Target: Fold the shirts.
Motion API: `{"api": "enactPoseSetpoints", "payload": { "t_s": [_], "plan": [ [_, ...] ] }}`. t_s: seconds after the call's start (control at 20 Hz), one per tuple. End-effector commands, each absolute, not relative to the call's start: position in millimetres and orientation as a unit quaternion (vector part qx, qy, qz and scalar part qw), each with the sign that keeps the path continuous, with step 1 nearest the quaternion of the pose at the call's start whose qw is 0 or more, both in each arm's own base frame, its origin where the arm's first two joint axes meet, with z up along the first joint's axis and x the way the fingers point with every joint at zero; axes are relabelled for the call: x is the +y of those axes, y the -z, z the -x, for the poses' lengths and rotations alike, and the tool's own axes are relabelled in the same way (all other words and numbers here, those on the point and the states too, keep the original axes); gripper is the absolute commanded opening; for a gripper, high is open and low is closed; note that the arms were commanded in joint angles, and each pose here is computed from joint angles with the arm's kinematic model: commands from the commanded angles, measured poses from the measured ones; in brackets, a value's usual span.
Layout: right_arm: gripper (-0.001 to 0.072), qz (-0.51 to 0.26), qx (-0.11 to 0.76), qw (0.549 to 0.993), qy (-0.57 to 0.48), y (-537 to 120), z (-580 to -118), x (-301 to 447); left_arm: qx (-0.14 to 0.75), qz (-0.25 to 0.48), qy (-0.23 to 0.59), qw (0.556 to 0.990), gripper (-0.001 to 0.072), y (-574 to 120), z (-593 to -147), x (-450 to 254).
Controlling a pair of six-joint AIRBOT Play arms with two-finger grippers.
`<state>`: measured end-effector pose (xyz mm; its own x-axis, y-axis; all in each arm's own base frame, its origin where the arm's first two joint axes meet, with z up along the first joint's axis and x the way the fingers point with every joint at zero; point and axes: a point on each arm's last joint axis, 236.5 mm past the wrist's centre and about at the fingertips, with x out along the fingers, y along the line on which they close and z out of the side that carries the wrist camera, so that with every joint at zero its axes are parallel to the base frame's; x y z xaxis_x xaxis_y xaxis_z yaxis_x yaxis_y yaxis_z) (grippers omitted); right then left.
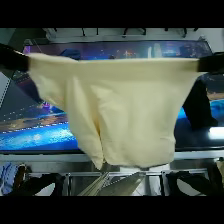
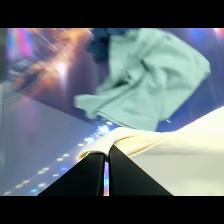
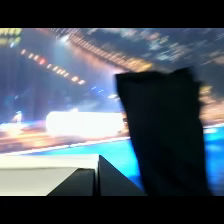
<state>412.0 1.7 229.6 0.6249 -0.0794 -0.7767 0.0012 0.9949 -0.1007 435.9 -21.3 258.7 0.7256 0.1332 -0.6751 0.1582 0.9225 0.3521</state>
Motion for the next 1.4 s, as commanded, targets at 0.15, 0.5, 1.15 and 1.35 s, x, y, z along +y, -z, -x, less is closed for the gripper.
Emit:
{"api": "enactPoseSetpoints", "payload": {
  "t_s": [0.15,0.5,1.15,1.35],
  "plan": [
    [0.0019,-0.062,0.438,0.89,-0.106,-83.3,-540.0,50.7,0.444,-0.106,0.089,0.885,0.0016,-101.3,-545.2,-29.0],
    [0.0019,-0.129,0.3,0.938,-0.118,-99.2,-611.1,63.5,0.399,-0.121,0.113,0.902,0.0017,-104.9,-599.7,-67.3],
    [0.0709,-0.15,0.515,0.823,-0.186,-138.1,-433.9,39.5,0.603,0.083,0.046,0.792,0.0704,-89.0,-360.2,-0.6],
    [0.0708,-0.188,0.47,0.837,-0.206,-156.4,-420.5,63.1,0.669,0.24,0.146,0.688,0.0703,-14.1,-217.2,-91.9]
  ]
}}
